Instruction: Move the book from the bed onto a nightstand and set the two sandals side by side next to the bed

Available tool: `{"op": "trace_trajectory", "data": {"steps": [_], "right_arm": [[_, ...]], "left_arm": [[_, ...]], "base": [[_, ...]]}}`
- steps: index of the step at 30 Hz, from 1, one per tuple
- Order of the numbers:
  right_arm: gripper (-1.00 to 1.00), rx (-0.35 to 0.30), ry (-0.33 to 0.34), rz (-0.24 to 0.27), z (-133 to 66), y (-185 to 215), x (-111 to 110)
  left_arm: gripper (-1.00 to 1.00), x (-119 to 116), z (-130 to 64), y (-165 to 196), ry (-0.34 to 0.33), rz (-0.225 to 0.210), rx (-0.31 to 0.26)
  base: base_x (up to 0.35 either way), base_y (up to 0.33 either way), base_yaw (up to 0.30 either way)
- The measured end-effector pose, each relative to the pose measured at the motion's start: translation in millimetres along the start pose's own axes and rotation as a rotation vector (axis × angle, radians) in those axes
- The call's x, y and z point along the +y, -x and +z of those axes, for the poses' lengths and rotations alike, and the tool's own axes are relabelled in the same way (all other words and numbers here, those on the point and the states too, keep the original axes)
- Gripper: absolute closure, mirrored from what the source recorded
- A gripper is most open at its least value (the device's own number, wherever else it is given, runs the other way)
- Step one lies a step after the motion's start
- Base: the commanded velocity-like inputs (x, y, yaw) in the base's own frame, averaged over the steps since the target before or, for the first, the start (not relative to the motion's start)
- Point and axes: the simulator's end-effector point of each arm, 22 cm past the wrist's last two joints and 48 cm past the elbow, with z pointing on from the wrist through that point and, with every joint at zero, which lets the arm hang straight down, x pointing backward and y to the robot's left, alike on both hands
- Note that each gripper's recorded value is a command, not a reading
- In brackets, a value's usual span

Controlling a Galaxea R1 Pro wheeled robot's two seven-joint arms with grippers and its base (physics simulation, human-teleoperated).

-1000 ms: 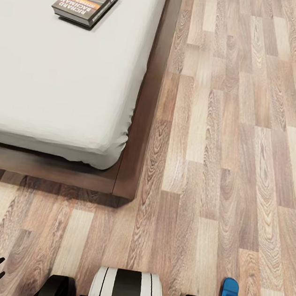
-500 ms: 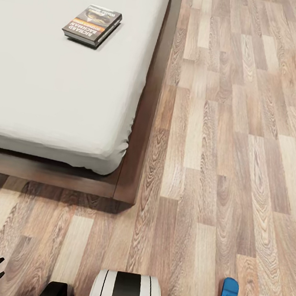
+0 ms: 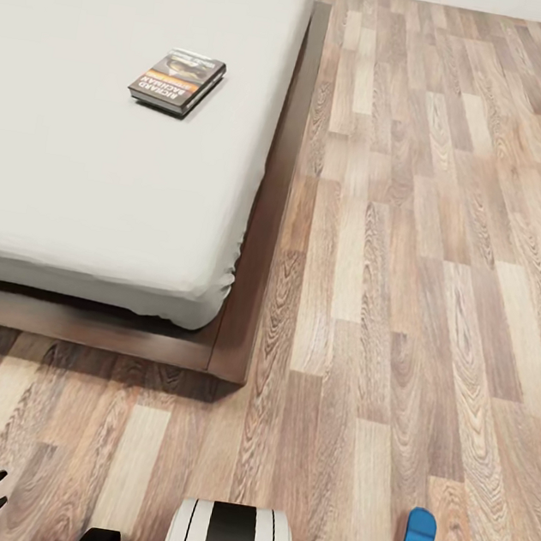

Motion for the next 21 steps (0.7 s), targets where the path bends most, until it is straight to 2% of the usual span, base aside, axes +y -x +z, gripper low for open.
{"op": "trace_trajectory", "data": {"steps": [6, 14, 21], "right_arm": [[1.0, -0.024, -0.002, 0.001, -6.9, 9.1, -0.7], [1.0, -0.054, -0.044, 0.005, -16.7, 21.0, -10.6], [1.0, -0.097, -0.054, 0.003, -28.0, 38.7, -15.0]], "left_arm": [[-1.0, -8.3, -0.5, 3.1, -0.02, 0.01, -0.008], [-1.0, -19.0, -1.2, 6.5, -0.044, 0.023, -0.017], [-1.0, -28.7, -2.1, 9.4, -0.067, 0.034, -0.024]], "base": [[0.0, 0.0, 0.0], [0.0, 0.0, 0.0], [0.0, 0.0, 0.0]]}}
